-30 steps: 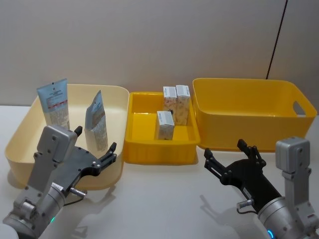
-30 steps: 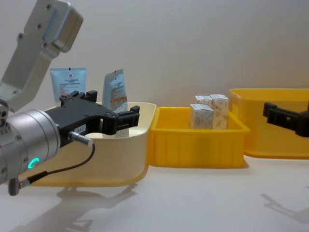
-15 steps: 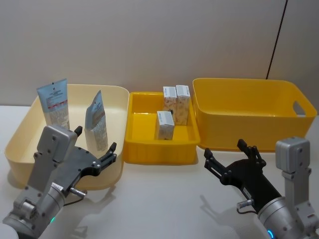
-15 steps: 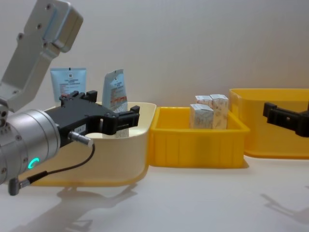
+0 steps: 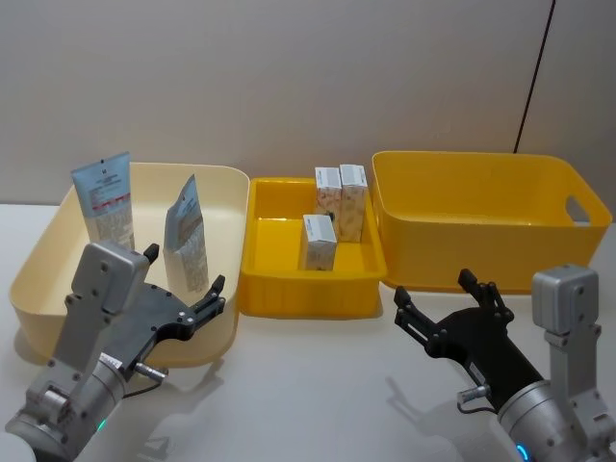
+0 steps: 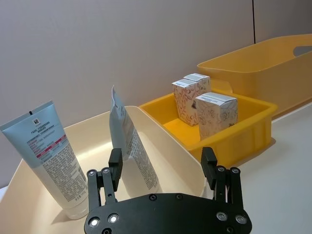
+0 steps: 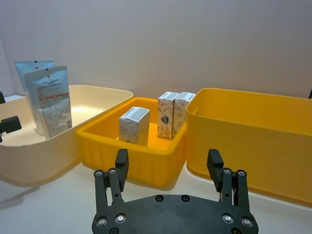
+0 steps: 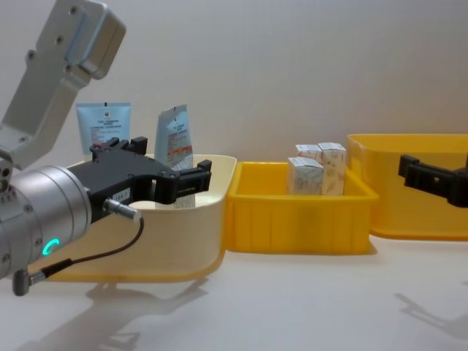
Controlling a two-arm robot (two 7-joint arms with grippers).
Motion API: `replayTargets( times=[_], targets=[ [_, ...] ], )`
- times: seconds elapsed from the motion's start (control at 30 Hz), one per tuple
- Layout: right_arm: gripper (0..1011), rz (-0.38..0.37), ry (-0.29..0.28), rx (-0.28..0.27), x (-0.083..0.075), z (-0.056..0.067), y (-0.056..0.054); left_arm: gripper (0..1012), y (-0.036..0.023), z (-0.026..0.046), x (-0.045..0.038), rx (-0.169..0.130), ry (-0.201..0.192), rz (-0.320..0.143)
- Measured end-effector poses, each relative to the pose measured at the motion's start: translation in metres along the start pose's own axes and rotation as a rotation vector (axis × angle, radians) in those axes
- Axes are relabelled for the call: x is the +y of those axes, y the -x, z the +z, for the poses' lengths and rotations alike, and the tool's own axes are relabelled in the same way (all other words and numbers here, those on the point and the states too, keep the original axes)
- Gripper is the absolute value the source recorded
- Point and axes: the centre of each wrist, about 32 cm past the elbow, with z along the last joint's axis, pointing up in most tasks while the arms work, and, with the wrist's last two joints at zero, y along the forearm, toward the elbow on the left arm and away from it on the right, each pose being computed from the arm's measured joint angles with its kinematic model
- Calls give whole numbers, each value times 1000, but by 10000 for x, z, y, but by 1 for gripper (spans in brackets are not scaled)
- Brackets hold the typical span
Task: Bimanual collaborative sorting of washing and personal care products
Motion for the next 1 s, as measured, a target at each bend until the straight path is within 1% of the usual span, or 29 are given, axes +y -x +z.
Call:
replayTargets(
  times=[1.0],
  targets=[
    [1000,0,0,0,0,0,0,1003,0,0,0,0,0,0]
  ],
)
